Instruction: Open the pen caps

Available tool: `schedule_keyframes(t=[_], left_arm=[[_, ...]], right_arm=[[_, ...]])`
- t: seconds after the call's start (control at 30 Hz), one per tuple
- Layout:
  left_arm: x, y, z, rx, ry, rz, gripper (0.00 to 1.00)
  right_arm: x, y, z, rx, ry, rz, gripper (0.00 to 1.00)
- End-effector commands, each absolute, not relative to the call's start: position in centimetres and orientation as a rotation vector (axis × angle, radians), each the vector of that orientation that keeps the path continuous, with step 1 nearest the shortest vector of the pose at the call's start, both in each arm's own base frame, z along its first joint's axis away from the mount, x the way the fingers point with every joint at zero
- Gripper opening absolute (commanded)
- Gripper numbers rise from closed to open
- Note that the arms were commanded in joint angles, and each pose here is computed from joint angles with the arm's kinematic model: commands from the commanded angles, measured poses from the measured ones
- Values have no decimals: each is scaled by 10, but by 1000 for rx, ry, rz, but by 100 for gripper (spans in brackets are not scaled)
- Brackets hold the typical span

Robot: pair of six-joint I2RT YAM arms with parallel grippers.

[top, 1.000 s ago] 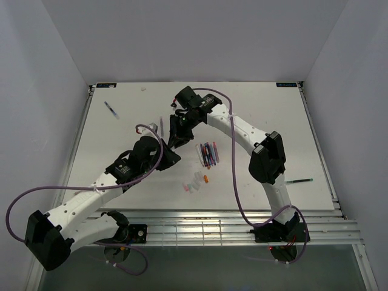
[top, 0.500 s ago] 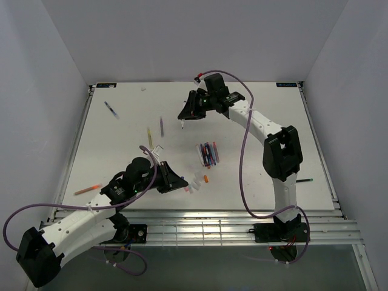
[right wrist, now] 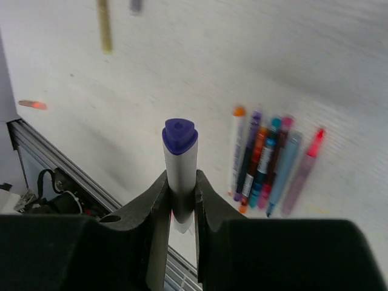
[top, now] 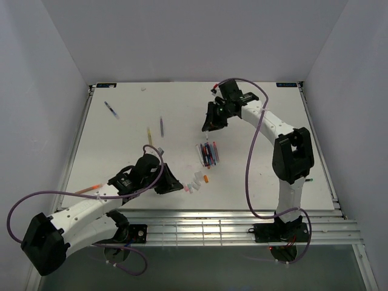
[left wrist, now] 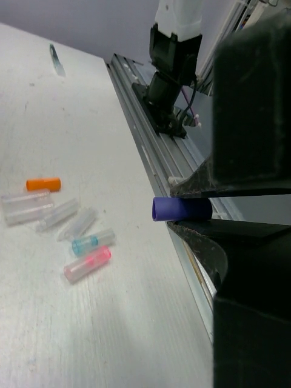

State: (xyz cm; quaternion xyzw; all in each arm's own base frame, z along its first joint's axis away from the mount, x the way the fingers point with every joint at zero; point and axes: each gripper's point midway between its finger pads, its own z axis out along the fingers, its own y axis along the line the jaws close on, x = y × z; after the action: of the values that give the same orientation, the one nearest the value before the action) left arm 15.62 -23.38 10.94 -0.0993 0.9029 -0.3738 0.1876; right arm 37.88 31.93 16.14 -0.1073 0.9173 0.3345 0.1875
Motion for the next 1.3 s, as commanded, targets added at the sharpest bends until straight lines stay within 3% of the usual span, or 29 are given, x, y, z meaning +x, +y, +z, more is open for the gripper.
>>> schedule_keyframes(t=[0.0, 0.3, 0.43, 0.5, 0.7, 0.93, 1.27], left_arm=[[152, -230, 88, -250, 2580, -1012, 0], [154, -235, 57, -240, 2659, -964, 6], [160, -240, 52, -204, 2685, -941, 14], [162, -241, 47, -201, 2708, -908, 27], [164, -242, 44, -211, 2714, -893, 36], [162, -238, 34, -244, 2752, -852, 48], [175, -229, 59, -263, 2711, -763, 56]], right_arm=[[370, 266, 154, -260, 2638, 855, 8], [366, 234, 112, -274, 2746, 800, 8], [369, 235, 95, -270, 2792, 805, 8], [369, 236, 88, -274, 2813, 805, 9], [373, 228, 69, -277, 2844, 730, 10], [366, 211, 43, -313, 2904, 603, 15], [346, 212, 17, -357, 2945, 608, 27]])
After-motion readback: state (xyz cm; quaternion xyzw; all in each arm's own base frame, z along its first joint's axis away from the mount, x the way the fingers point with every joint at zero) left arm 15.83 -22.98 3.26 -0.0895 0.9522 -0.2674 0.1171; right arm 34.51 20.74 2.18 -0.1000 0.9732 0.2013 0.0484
